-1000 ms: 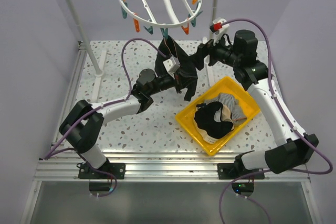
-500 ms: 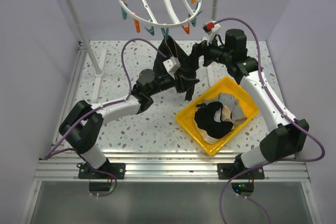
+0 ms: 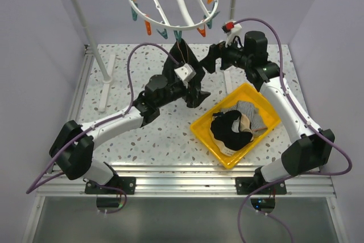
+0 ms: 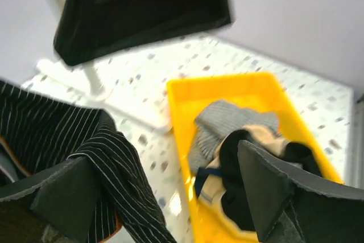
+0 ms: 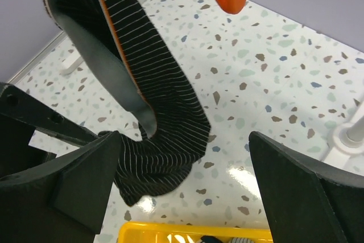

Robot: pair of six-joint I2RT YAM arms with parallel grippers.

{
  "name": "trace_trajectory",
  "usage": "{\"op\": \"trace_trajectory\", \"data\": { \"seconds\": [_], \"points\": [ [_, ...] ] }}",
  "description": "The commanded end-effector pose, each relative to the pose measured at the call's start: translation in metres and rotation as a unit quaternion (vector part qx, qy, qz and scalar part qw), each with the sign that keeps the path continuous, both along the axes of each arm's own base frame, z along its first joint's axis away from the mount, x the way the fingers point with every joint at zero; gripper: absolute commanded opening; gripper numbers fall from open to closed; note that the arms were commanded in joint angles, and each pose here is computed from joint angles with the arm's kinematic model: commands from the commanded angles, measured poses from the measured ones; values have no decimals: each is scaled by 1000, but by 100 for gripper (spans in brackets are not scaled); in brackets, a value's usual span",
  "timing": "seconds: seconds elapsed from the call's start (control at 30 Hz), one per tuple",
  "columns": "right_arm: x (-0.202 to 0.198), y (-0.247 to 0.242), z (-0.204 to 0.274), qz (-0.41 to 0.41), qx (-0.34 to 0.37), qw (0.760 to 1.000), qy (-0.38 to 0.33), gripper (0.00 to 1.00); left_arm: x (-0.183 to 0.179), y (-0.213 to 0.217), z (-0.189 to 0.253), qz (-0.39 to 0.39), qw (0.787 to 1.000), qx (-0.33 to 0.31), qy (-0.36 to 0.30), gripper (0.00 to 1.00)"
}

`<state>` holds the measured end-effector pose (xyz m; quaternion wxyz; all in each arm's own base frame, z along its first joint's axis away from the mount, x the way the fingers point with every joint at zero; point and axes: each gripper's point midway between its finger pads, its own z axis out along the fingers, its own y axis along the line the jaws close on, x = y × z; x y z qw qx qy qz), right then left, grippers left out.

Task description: Remove the underwear clipped to the hanger

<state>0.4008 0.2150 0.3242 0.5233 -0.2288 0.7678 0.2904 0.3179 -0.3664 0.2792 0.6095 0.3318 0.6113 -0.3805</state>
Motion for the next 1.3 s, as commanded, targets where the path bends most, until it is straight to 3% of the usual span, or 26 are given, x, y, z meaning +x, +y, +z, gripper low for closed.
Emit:
{"op": "trace_trajectory", "data": {
  "seconds": [0.0, 0.13, 0.23, 0.37, 0.5, 0.6, 0.8, 0.87, 1.0, 1.13, 1.27],
  "points": [
    [11, -13, 19, -38, -8, 998, -44, 99, 20, 29, -30, 95, 991, 95, 16, 100],
    [6, -9, 17, -15, -10, 999, -46, 98, 25, 46, -25, 143, 984, 110, 5, 100],
    [-8, 2, 12, 45, -19, 997, -58, 99, 21, 46, -14, 140, 985, 102, -8, 100],
    [-15, 6, 10, 69, -16, 995, -70, 99, 16, 44, 2, 131, 988, 86, -13, 100],
    [-13, 4, 2, 58, -17, 996, -60, 99, 41, 81, -20, 263, 955, 122, 55, 100],
    [-14, 2, -2, 50, -16, 997, -56, 99, 39, 101, -19, 308, 942, 120, 65, 100],
    [-14, -1, -7, 40, -16, 998, -53, 99, 32, 106, 4, 314, 942, 92, 74, 100],
    [-15, -2, -8, 37, -17, 998, -54, 99, 32, 109, 4, 327, 934, 107, 101, 100],
    [-18, -3, -10, 39, -17, 997, -58, 99, 34, 129, -15, 399, 893, 147, 147, 100],
    [-22, -4, -14, 42, -17, 997, -57, 99, 23, 125, -10, 384, 901, 138, 147, 100],
    [-29, 1, -17, 70, -22, 995, -65, 99, 8, 104, 19, 304, 936, 121, 127, 100]
  ]
}}
